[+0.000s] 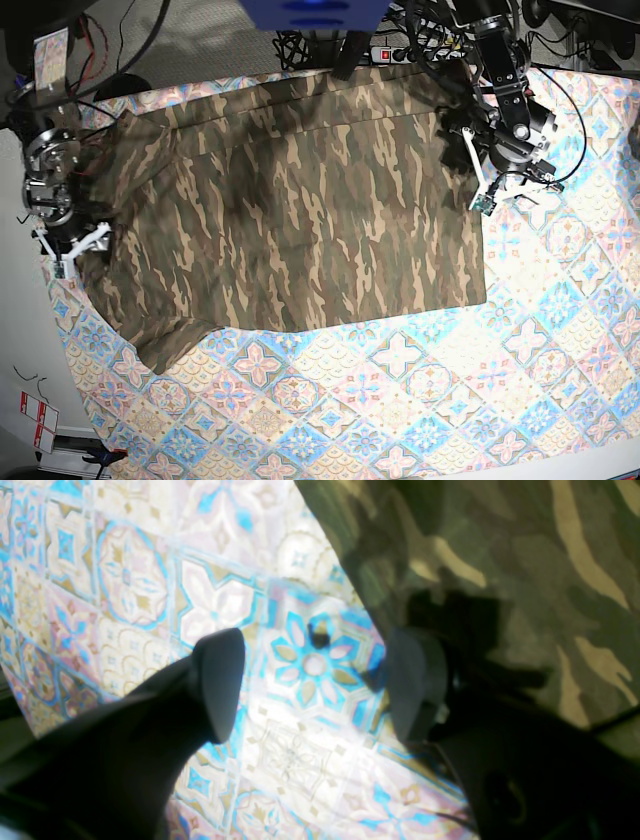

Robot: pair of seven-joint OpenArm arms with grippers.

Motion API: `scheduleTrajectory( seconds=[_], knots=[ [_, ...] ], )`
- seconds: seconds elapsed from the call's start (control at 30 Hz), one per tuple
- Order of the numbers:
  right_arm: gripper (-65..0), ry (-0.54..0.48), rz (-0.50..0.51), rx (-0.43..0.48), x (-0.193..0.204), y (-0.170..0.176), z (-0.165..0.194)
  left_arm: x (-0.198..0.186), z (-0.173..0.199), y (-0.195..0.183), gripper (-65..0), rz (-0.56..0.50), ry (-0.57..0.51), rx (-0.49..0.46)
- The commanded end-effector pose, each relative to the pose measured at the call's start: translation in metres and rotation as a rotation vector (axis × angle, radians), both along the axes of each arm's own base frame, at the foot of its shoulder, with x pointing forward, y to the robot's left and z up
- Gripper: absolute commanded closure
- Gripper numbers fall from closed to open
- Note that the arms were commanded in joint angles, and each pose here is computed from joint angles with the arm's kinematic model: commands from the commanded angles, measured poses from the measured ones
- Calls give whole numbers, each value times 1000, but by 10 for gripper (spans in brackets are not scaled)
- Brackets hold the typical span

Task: Fold the T-shirt properly
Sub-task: 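Release the shirt and reposition both grippers along its side edges, then grasp the shirt side with the left gripper and pull it inward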

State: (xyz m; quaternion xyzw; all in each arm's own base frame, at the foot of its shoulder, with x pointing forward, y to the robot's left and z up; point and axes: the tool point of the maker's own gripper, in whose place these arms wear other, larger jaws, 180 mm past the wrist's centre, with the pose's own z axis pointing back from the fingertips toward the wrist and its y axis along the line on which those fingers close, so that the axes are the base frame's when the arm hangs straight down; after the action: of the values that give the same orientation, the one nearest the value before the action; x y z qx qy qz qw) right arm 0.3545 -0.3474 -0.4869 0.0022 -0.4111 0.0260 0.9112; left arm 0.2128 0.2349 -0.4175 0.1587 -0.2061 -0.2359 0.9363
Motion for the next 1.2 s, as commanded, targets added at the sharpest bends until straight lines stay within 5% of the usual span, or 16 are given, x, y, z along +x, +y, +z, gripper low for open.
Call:
scheduleTrajectory(
  seconds=[0.0, 0.13, 0.37, 0.63, 0.8, 1.17],
  knots=[
    [-426, 120, 95, 21, -16, 30, -24, 6, 8, 3, -439, 4, -32, 12],
    [-411, 137, 136, 34, -18, 51, -33, 9, 10, 7, -439, 4, -36, 20],
    [-257, 168, 136, 17, -19, 47, -34, 36, 13, 24, -438, 59, -71, 6],
    [-288, 131, 109, -56, -8, 21, -18, 81, -28, 44, -438, 162, -5, -141],
    [-333, 121, 101, -79, -5, 13, -13, 96, -57, 28, -441, 139, 23, -251],
    [-337, 120, 99, -83, -5, 12, -13, 128, -101, -77, -438, 110, 79, -640]
  ],
)
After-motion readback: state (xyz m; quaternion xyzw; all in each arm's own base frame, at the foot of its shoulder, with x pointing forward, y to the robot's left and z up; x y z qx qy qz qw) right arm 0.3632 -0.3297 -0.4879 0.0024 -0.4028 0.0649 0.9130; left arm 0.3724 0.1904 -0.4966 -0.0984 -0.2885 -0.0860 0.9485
